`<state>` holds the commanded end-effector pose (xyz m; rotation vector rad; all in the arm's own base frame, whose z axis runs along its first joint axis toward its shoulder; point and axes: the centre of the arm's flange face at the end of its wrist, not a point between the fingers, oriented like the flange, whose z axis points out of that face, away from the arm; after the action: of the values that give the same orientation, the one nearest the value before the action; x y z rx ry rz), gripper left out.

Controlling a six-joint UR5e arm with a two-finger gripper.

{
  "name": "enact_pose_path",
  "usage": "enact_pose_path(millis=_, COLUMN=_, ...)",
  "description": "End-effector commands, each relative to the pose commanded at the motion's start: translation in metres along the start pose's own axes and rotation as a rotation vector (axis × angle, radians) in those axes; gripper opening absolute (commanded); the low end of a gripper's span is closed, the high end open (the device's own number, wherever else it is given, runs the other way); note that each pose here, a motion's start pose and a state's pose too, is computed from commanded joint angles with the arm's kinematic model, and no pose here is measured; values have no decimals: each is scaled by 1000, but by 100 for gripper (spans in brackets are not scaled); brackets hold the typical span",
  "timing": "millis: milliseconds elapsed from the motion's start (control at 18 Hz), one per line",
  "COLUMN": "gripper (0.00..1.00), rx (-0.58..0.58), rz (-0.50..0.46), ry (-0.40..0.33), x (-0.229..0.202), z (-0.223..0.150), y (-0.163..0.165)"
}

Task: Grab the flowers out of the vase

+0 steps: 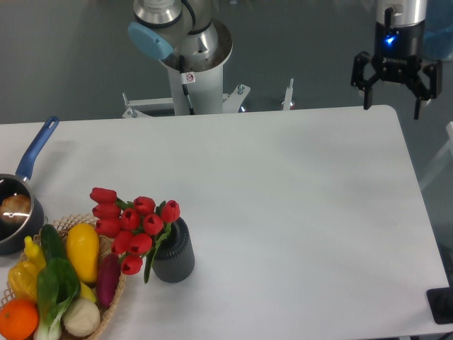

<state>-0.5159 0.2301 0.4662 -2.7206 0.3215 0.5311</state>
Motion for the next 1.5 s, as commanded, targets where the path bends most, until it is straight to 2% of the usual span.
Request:
enact_pose_path(millis=444, gripper=100, rx=6, rz=14, ry=-5, x=-1, z=0, y=-5)
enact_pose_path(millis=889, gripper=100, rx=39, rz=15, ry=48, x=9, z=25, y=-20)
enact_pose_path(millis=1222, gripper=100, rx=148, rz=24, ry=101, x=32, z=44, y=-45)
enact_pose_path(millis=1500, gripper=100, rx=169, rz=26, ry=131, x=44, z=51, y=-75)
